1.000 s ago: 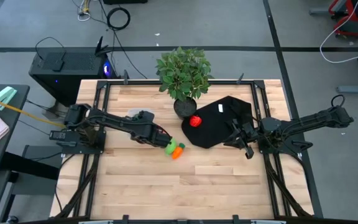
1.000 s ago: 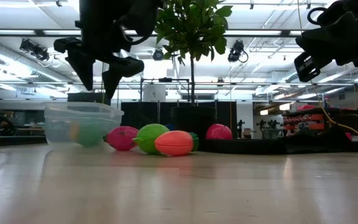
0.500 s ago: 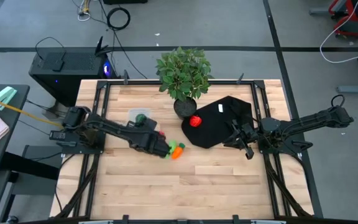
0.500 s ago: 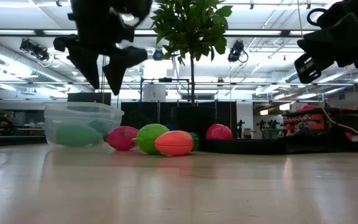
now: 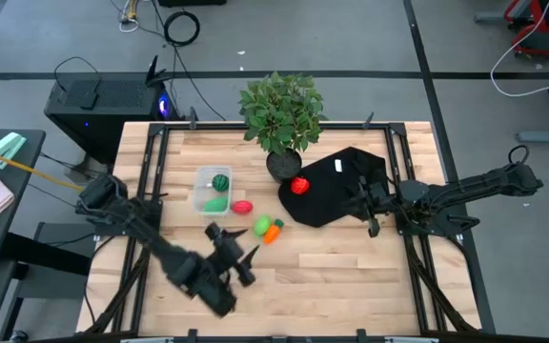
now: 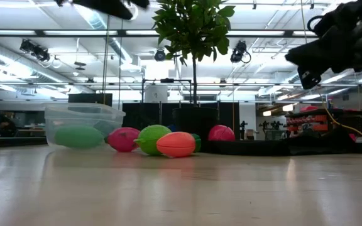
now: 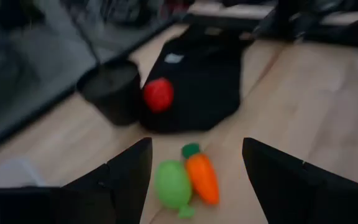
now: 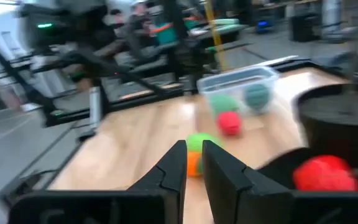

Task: Pick and placing Produce into tupperware
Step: Put the apple into the bin

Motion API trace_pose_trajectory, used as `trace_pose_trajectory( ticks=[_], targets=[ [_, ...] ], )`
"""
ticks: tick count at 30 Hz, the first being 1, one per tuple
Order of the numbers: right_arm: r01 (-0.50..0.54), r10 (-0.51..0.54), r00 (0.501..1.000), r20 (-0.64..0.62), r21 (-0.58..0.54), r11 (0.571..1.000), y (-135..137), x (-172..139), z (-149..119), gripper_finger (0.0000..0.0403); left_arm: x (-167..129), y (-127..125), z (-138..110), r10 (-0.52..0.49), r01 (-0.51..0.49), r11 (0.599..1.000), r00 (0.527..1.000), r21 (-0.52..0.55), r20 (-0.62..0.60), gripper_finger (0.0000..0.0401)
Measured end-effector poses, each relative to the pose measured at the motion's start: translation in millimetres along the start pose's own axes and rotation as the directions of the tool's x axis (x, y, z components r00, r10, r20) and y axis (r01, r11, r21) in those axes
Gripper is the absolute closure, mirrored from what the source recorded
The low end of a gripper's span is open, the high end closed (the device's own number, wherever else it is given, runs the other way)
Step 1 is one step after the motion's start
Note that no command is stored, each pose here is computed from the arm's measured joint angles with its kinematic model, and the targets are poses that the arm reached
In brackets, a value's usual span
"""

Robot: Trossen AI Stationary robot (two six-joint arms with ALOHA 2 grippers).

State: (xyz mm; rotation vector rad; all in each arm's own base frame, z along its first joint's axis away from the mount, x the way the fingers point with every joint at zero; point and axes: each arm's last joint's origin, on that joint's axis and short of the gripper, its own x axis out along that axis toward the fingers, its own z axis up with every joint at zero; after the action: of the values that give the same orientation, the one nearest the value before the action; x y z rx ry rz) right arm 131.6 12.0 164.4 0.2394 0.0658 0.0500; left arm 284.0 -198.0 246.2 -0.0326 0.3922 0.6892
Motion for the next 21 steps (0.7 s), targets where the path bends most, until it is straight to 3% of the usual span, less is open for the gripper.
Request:
trace_pose_trajectory(
  ticks=[6, 10, 15, 18, 21],
  targets=[
    [0.045, -0.046, 0.997, 0.069, 0.022, 0.999, -4, 3, 6, 0.031, -24, -4, -5, -0.031, 0.028, 0.999, 0.996, 0.042, 0.081, 0.0147],
    [0.051, -0.05, 0.996, 0.079, -0.002, 0.999, -3, 8, 10, 0.0239, -31, -6, -7, -0.05, 0.041, 0.994, 0.995, 0.102, 0.084, 0.0152],
    [0.146, -0.144, 0.988, 0.058, -0.047, 0.988, -1, 30, 29, 0.0131, -32, -5, -7, -0.043, 0.025, 0.985, 0.994, 0.172, 0.1, 0.0159],
    [0.215, -0.219, 0.975, -0.032, -0.105, 0.971, 0, 54, 40, 0.0074, -32, -5, -7, -0.04, 0.021, 0.982, 0.994, 0.188, 0.102, 0.0163],
    [0.316, -0.353, 0.908, -0.227, -0.183, 0.931, -3, 79, 36, 0.0033, -33, -5, -8, -0.045, 0.023, 0.979, 0.994, 0.204, 0.101, 0.0167]
  ],
)
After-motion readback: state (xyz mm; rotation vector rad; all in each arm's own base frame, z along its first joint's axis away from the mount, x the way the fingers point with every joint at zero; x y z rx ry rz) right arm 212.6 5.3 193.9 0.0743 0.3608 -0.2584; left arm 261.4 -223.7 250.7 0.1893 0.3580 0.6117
